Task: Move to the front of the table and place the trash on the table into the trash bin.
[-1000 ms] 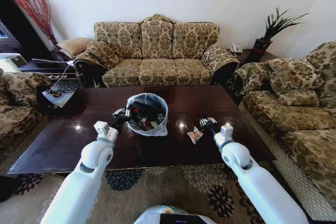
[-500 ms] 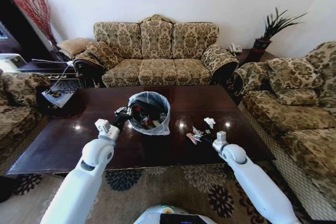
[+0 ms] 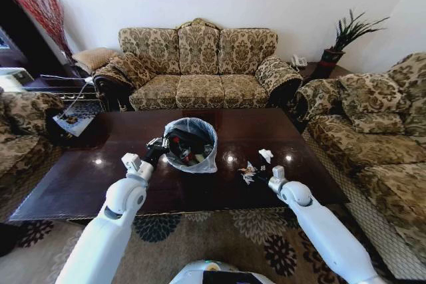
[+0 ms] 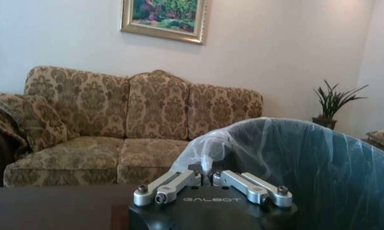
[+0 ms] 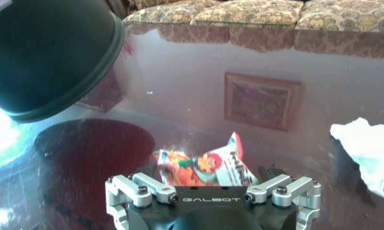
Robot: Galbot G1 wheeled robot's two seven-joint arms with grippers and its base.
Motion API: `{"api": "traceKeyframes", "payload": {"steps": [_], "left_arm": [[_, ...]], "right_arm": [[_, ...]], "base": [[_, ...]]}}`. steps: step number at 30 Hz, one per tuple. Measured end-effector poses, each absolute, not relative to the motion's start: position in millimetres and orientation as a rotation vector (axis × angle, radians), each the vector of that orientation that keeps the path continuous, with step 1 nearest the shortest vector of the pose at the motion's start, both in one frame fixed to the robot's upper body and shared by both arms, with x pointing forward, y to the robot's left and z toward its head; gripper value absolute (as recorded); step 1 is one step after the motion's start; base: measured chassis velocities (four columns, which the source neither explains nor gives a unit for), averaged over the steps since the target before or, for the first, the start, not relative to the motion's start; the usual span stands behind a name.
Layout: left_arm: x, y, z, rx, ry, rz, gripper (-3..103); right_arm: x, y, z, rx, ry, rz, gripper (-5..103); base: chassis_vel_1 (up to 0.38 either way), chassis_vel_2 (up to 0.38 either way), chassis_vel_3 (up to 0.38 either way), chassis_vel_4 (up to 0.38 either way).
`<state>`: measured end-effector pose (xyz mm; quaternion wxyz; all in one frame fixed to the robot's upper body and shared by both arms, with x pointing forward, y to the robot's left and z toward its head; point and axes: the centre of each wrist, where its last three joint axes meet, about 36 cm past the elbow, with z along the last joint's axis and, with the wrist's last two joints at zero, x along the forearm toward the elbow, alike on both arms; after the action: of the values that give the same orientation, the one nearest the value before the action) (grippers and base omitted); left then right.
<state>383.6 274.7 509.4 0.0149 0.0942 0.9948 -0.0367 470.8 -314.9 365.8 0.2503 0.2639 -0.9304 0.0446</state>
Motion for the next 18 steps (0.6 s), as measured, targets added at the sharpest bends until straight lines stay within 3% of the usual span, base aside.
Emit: {"api": "traceKeyframes", "payload": {"steps": [6,9,13,18], "left_arm": [[382.5,273.1,508.3,0.293,3.098,-0.122,3],[382.2,272.8,508.8,0.294,3.096,-0.122,3],[381.4,273.6,510.9,0.295,3.092,-0.116,3],[381.2,274.1,512.2,0.296,3.089,-0.114,3]], "right_arm": [[468.0,-317.1,359.8,0.716,-2.523,0.133,102],[468.0,-315.8,357.9,0.716,-2.525,0.134,98],[468.1,-313.1,353.7,0.711,-2.533,0.158,77],[467.1,-310.4,352.0,0.705,-2.538,0.168,66]], "base": [[0.000,0.000,0.000,0.000],[0.000,0.000,0.000,0.000],[0.000,0.000,0.000,0.000],[0.000,0.000,0.000,0.000]]}}
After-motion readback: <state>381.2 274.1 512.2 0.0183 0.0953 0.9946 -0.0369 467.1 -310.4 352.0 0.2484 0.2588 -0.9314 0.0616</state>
